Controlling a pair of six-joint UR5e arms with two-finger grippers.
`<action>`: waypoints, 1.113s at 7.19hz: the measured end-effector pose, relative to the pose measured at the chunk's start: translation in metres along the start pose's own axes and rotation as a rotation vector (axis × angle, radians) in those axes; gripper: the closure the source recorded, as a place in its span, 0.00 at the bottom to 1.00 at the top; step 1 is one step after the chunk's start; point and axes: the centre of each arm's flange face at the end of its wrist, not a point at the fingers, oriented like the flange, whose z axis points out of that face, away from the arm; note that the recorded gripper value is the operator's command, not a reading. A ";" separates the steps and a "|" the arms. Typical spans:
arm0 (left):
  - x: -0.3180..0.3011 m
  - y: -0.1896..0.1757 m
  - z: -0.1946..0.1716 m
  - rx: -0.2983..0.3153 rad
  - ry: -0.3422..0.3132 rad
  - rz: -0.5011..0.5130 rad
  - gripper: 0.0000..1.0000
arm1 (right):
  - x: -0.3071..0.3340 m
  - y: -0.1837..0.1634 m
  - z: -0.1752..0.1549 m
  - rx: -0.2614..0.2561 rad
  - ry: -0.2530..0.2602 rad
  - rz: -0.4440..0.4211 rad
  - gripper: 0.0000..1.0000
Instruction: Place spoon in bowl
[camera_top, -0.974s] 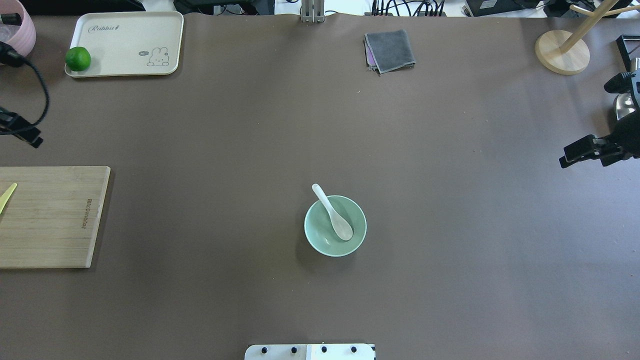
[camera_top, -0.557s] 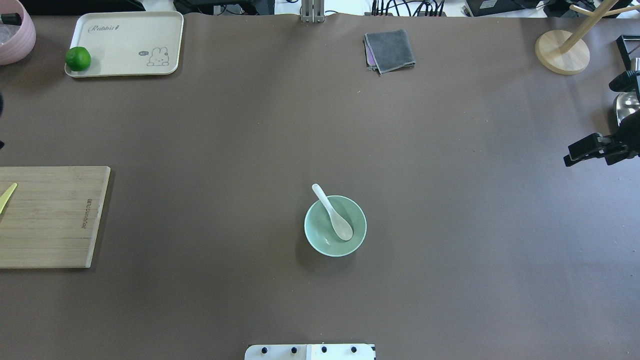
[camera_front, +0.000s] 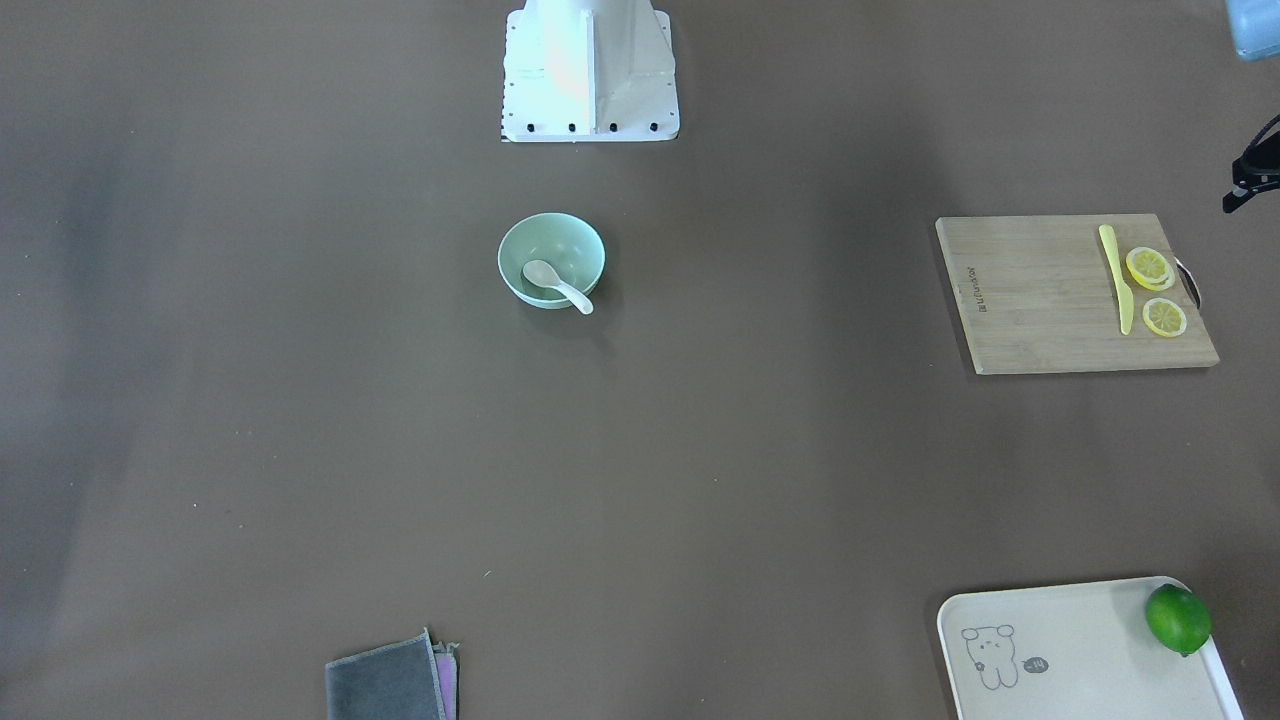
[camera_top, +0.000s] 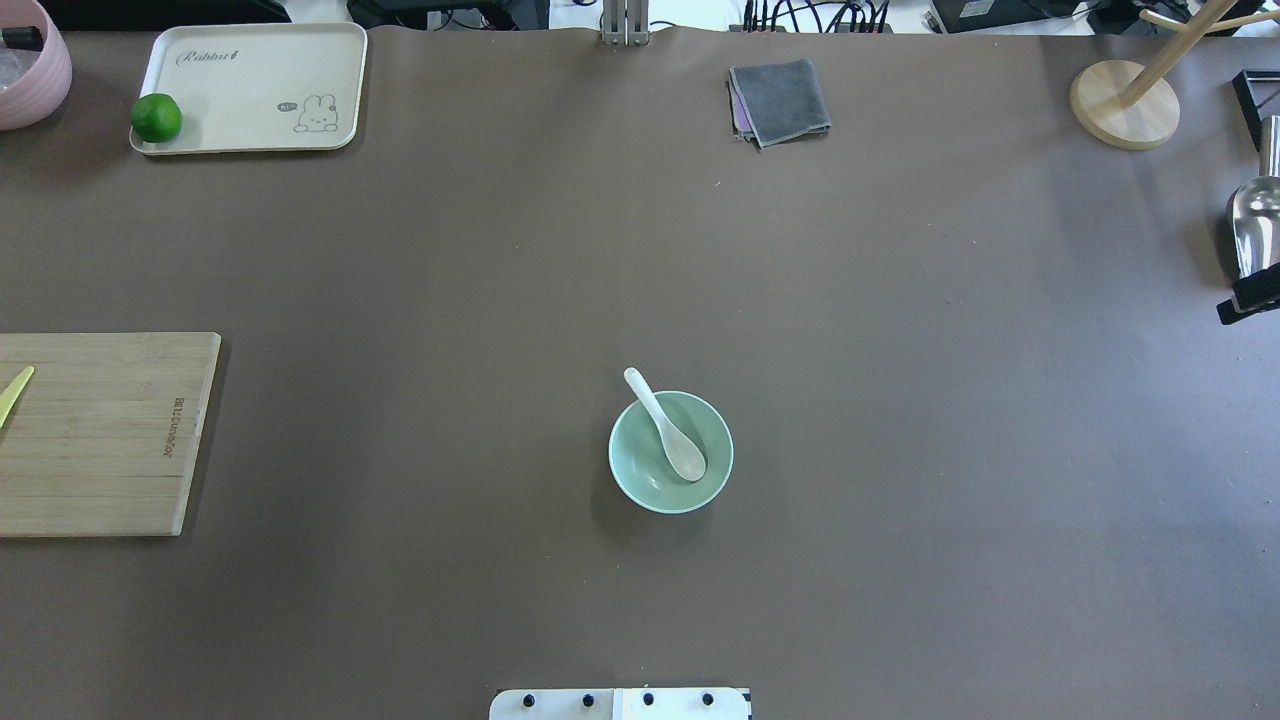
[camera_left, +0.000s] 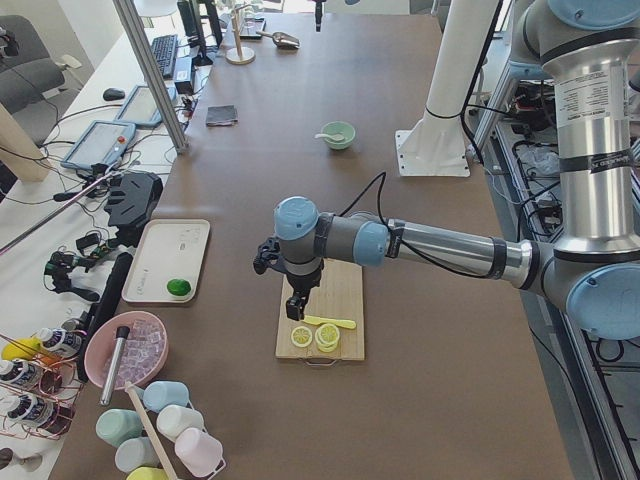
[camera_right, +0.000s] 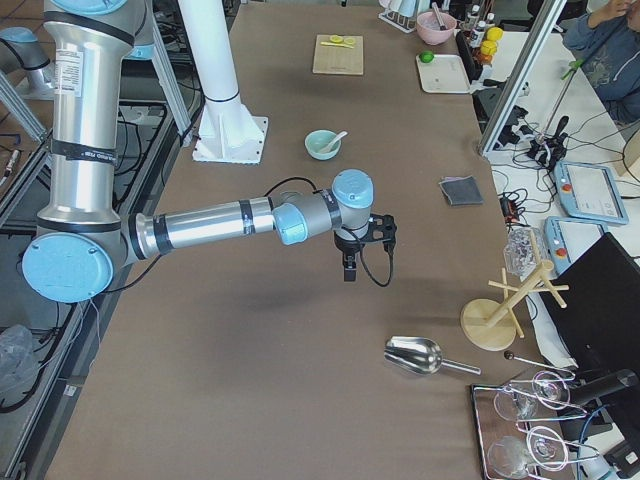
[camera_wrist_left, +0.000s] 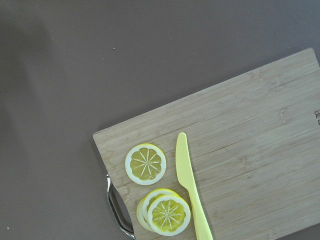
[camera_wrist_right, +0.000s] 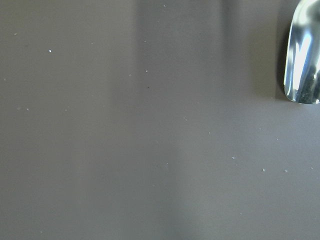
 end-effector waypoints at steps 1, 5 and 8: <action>-0.014 0.004 -0.001 0.011 0.022 -0.031 0.02 | 0.015 0.007 -0.001 -0.003 0.005 -0.010 0.00; -0.034 0.012 -0.001 0.029 0.058 -0.076 0.02 | 0.070 0.033 -0.005 -0.009 0.017 -0.057 0.00; -0.030 0.016 -0.006 0.037 0.060 -0.079 0.02 | 0.077 0.035 -0.007 -0.004 0.019 -0.081 0.00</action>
